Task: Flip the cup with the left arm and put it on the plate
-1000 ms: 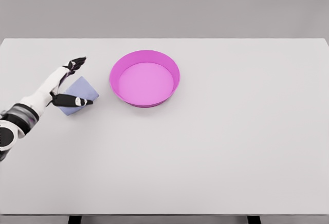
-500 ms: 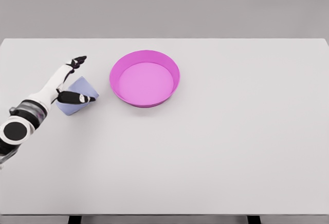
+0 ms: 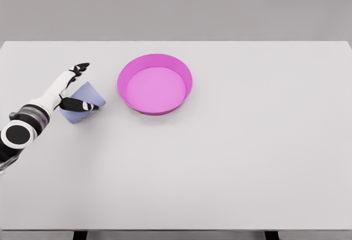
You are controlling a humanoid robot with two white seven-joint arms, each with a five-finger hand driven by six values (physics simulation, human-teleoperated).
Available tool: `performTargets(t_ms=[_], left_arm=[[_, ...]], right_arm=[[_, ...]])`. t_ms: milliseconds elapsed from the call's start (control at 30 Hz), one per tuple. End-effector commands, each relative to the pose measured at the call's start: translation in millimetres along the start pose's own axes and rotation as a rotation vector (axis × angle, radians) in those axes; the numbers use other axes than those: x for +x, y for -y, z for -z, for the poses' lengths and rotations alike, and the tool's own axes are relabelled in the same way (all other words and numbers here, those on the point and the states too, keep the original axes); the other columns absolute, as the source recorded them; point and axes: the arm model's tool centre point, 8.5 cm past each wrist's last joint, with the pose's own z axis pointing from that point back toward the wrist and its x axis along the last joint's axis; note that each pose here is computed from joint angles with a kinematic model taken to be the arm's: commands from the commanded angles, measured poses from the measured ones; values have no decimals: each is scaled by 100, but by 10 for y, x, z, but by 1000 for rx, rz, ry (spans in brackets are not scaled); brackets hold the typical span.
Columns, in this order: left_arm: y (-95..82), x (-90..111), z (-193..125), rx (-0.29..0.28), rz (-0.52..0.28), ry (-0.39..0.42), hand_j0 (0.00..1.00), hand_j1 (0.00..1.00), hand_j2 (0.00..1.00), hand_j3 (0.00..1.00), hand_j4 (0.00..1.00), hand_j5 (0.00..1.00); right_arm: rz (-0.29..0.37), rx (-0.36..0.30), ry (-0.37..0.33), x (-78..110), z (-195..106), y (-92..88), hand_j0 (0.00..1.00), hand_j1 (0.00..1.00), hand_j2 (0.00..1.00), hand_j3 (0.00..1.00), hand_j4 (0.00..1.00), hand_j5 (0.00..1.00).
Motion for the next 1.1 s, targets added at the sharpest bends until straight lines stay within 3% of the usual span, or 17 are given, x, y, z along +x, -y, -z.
performTargets(t_ms=[0,133,333,567,900,1067], left_arm=[[-23,-20,-7,4,10,-10,100,100,100,100,100,100],[-13,-20,3,-2,30,-31,100,100,100,100,100,100],[12,-17,8,-28,-8,-45,100,100,100,100,100,100],[-32,-25,26,-27,17,-112,100,100,100,100,100,100],[34,46,56,-68,21,-115,100,100,100,100,100,100],[-61,15,36,-56,30,-128,100,100,100,100,100,100]], right_arm=[[0,0,0,-1,0,0,100,100,100,100,100,100],[-1,0,0,-1,0,0,100,100,100,100,100,100],[0,0,0,-1,0,0,100,100,100,100,100,100],[-1,0,0,-1,0,0,100,100,100,100,100,100],[-1,0,0,-1,0,0,100,100,100,100,100,100],[0,0,0,-1,0,0,100,100,100,100,100,100]])
